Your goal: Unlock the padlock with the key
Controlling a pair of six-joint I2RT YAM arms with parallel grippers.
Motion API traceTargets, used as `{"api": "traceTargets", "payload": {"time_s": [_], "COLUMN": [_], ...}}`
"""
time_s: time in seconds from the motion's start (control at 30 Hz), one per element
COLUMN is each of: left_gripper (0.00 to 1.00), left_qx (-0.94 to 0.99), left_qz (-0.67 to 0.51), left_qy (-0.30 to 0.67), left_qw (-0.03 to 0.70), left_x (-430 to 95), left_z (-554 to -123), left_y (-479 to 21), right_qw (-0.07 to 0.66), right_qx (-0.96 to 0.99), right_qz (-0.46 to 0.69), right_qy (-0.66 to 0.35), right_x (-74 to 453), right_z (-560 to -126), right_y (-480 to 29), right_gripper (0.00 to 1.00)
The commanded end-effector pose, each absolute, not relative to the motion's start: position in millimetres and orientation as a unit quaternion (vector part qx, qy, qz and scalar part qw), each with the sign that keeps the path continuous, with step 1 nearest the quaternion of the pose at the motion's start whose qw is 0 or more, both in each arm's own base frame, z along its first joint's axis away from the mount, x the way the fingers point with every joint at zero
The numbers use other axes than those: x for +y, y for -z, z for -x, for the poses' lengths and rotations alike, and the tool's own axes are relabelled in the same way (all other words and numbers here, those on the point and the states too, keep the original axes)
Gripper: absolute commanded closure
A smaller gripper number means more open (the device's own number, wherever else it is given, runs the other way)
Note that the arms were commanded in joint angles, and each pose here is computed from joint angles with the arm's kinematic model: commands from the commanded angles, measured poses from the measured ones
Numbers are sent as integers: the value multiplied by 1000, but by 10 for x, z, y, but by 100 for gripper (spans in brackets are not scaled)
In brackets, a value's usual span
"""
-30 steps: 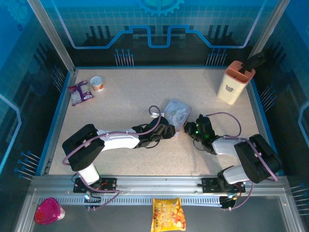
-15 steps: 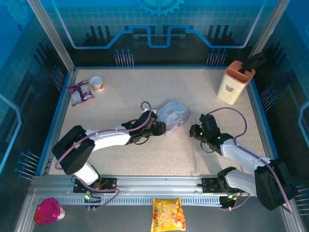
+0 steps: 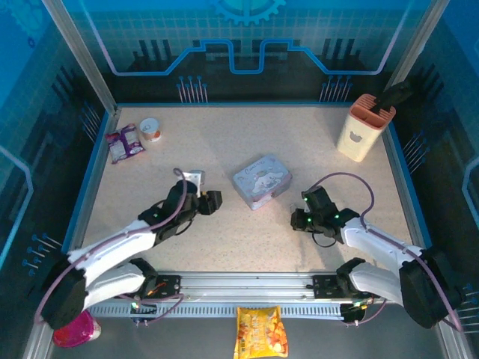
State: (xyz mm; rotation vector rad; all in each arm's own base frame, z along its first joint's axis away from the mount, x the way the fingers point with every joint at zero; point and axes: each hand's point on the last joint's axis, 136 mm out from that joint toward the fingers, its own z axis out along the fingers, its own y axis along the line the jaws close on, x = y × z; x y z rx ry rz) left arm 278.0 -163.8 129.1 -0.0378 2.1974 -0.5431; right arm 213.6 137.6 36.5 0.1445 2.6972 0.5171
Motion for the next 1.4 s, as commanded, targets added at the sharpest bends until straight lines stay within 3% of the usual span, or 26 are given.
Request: {"api": "traceTargets", "payload": {"time_s": [0.0, 0.43, 0.67, 0.73, 0.83, 1.03, 1.1, 1.23, 1.37], "left_gripper": [36, 29, 27, 10, 1, 1, 1, 1, 1], "left_qx": [866, 847, 829, 820, 809, 785, 775, 755, 765], "left_qz": [28, 92, 104, 114, 129, 155, 164, 198, 180], "left_qy": [172, 113, 96, 91, 77, 14, -19, -99, -118], "left_qw": [470, 512, 540, 554, 568, 600, 610, 618, 607], "left_x": [-1303, -746, -634, -596, -541, -338, -231, 74, 160], "left_z": [-2758, -2634, -2657, -2689, -2750, -2859, -2868, -2873, -3024], "left_y": [-1356, -1433, -1510, -1572, -1660, -1854, -1919, -1946, -1775], "right_qw": [173, 180, 207, 217, 231, 307, 343, 437, 519], "right_qx": [967, 970, 968, 967, 966, 948, 937, 899, 853], "right_qz": [-36, -37, -36, -31, -22, -22, -19, 9, 50], "right_qy": [-186, -158, -135, -130, -110, -82, -68, -25, 34], "right_x": [1423, 1344, 1224, 1191, 1094, 888, 813, 666, 547], "right_z": [-2033, -2057, -2082, -2094, -2138, -2345, -2417, -2593, -2760], "right_y": [-268, -253, -411, -498, -692, -1214, -1397, -1765, -1870], "right_gripper": [99, 72, 50, 42, 32, 20, 8, 7, 0]}}
